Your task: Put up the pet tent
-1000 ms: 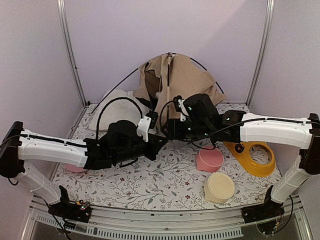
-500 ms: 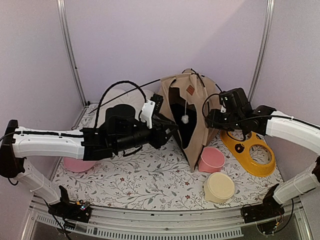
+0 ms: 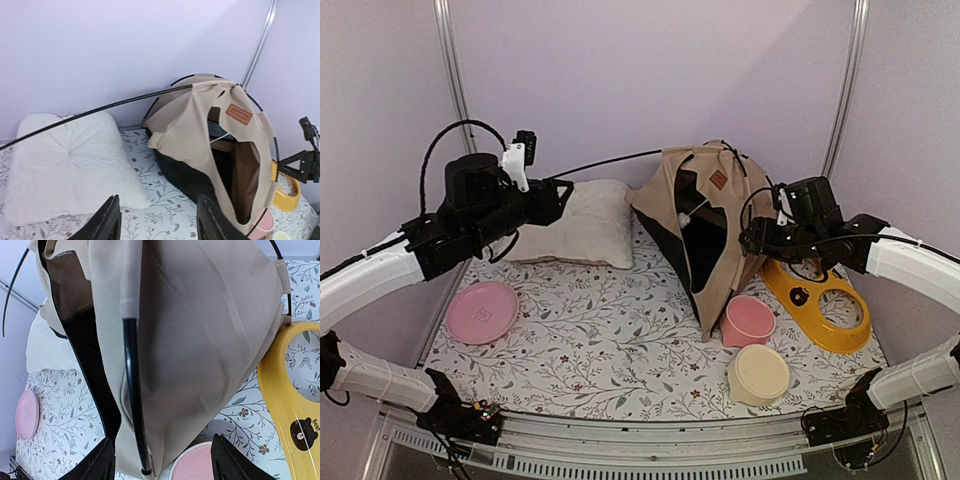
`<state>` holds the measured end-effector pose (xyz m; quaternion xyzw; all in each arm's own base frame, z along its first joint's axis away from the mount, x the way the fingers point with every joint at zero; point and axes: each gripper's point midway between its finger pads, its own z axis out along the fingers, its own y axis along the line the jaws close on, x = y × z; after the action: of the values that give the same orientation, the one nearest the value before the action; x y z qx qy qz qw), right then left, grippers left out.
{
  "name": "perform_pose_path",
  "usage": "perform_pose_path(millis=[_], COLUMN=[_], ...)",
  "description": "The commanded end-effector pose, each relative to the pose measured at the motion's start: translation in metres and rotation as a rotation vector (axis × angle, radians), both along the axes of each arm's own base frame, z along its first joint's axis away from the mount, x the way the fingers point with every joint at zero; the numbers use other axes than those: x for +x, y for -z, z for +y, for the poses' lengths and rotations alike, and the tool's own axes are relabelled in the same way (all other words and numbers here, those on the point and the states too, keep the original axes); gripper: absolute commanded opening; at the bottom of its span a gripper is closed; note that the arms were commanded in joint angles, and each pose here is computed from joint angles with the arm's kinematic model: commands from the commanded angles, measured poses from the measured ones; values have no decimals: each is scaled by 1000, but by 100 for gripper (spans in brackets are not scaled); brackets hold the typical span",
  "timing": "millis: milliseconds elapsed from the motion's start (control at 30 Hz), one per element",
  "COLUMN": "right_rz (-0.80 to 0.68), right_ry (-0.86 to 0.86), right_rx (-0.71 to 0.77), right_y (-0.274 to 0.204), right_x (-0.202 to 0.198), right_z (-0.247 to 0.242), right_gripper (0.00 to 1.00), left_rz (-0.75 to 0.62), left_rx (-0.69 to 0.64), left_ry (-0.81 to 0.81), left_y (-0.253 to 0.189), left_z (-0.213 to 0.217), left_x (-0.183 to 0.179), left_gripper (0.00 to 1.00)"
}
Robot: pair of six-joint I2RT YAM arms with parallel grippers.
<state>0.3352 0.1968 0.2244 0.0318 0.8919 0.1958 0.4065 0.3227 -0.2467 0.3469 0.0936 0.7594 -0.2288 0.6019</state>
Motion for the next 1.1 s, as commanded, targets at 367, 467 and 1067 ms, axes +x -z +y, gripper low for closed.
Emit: perform_pose_path(millis=[367,467,1067], right_rz=[-75,-111,-527], right_ry=[-5,-11,-457], right_rx=[-47,-85,-213], right_y=[-35,-56,-191], right_x=[51,61,21], right_z=[23,25,55], right_gripper=[31,11,0], left_rz=[-24,-40,-116], left_rx=[76,79,109], left_ry=[-43,-46,108], left_y=[-27,-36,-85], left_z=[57,61,41], left_x=[35,36,31], left_gripper=[55,55,56])
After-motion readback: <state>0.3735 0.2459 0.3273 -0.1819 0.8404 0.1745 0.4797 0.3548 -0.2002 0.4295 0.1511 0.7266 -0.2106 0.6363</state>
